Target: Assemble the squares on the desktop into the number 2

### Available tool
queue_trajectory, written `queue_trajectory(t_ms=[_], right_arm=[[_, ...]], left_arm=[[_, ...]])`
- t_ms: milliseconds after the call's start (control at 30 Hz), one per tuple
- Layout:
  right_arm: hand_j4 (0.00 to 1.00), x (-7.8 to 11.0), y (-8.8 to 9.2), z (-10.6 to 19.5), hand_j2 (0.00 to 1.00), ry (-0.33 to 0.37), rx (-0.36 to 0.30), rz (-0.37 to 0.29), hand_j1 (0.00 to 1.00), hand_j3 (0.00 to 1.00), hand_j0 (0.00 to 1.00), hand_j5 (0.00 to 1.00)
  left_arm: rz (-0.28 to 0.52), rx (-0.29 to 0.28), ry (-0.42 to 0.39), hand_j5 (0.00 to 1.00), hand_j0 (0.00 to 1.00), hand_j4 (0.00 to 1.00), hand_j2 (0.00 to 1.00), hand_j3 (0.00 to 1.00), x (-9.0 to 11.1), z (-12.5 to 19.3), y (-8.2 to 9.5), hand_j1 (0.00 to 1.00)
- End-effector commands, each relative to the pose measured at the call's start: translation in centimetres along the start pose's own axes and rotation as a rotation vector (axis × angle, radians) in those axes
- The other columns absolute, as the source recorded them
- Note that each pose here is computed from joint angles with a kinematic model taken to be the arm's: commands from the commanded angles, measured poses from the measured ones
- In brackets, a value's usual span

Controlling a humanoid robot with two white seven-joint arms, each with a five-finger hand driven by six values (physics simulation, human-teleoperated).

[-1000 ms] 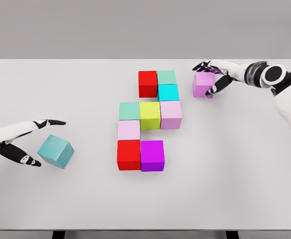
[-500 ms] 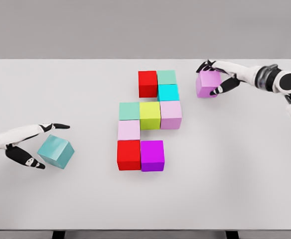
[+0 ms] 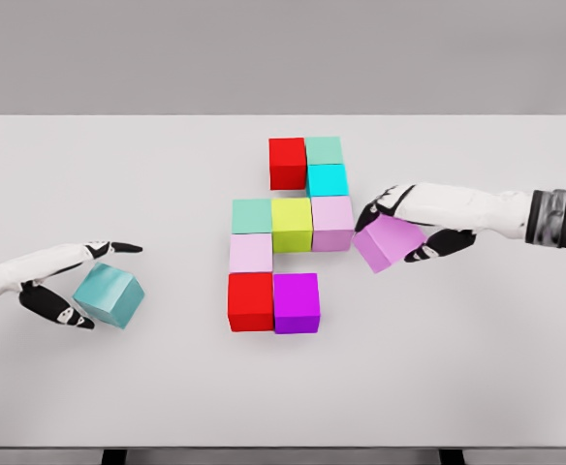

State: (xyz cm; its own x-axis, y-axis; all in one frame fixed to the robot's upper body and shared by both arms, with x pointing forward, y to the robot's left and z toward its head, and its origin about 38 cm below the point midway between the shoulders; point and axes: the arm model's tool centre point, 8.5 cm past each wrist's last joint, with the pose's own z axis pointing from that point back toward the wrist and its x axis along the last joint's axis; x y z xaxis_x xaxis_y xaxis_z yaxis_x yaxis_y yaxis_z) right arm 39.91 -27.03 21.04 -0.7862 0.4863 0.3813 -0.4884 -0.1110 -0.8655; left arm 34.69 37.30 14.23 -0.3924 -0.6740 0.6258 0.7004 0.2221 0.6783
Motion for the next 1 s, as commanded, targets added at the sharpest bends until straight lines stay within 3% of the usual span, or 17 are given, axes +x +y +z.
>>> queue_trajectory(t_ms=[0, 167, 267, 533, 667, 767, 867, 967], right_arm=[[0.4, 3.7, -0.6, 0.3, 0.4, -0.13, 0.023, 0.11, 0.4, 0.4, 0.4, 0.4], [0.4, 3.2, 1.1, 1.4, 0.4, -0.101, 0.065, 0.081, 0.4, 0.4, 0.4, 0.4], [0.4, 3.4, 2.5, 0.5, 0.4, -0.121, 0.105, 0.065, 0.4, 0.4, 0.4, 0.4], [0.4, 3.4, 3.2, -0.2, 0.4, -0.121, 0.157, 0.089, 0.4, 0.4, 0.4, 0.4], [0.4, 3.5, 3.2, -0.4, 0.4, -0.124, 0.17, 0.096, 0.4, 0.4, 0.4, 0.4], [0.4, 3.8, 3.5, -1.2, 0.4, -0.143, 0.214, 0.11, 0.4, 0.4, 0.4, 0.4], [0.41, 3.8, 3.8, -1.3, 0.41, -0.141, 0.235, 0.124, 0.41, 0.41, 0.41, 0.41], [0.41, 3.8, 3.6, -1.3, 0.41, -0.139, 0.238, 0.128, 0.41, 0.41, 0.41, 0.41]], left_arm=[[0.003, 0.0, -0.002, 0.98, 0.98, 0.98, 0.98, 0.98, 0.0, -0.1, -0.1, 0.98], [0.007, -0.01, -0.003, 0.93, 0.93, 0.93, 0.93, 0.93, 0.0, -0.3, -0.4, 0.93], [0.008, -0.013, -0.004, 0.86, 0.86, 0.86, 0.86, 0.86, 0.0, -0.4, -0.5, 0.86], [0.021, -0.019, 0.008, 0.82, 0.82, 0.82, 0.82, 0.82, -0.2, -0.5, -0.8, 0.82], [0.022, -0.019, 0.007, 0.75, 0.75, 0.75, 0.75, 0.75, -0.2, -0.5, -0.8, 0.75], [0.022, -0.019, 0.007, 0.73, 0.73, 0.73, 0.73, 0.73, -0.2, -0.5, -0.8, 0.73], [0.025, -0.018, 0.007, 0.6, 0.6, 0.6, 0.6, 0.6, -0.2, -0.5, -0.8, 0.6], [0.052, -0.017, 0.04, 0.54, 0.54, 0.54, 0.54, 0.54, -0.5, -0.5, -0.8, 0.54]])
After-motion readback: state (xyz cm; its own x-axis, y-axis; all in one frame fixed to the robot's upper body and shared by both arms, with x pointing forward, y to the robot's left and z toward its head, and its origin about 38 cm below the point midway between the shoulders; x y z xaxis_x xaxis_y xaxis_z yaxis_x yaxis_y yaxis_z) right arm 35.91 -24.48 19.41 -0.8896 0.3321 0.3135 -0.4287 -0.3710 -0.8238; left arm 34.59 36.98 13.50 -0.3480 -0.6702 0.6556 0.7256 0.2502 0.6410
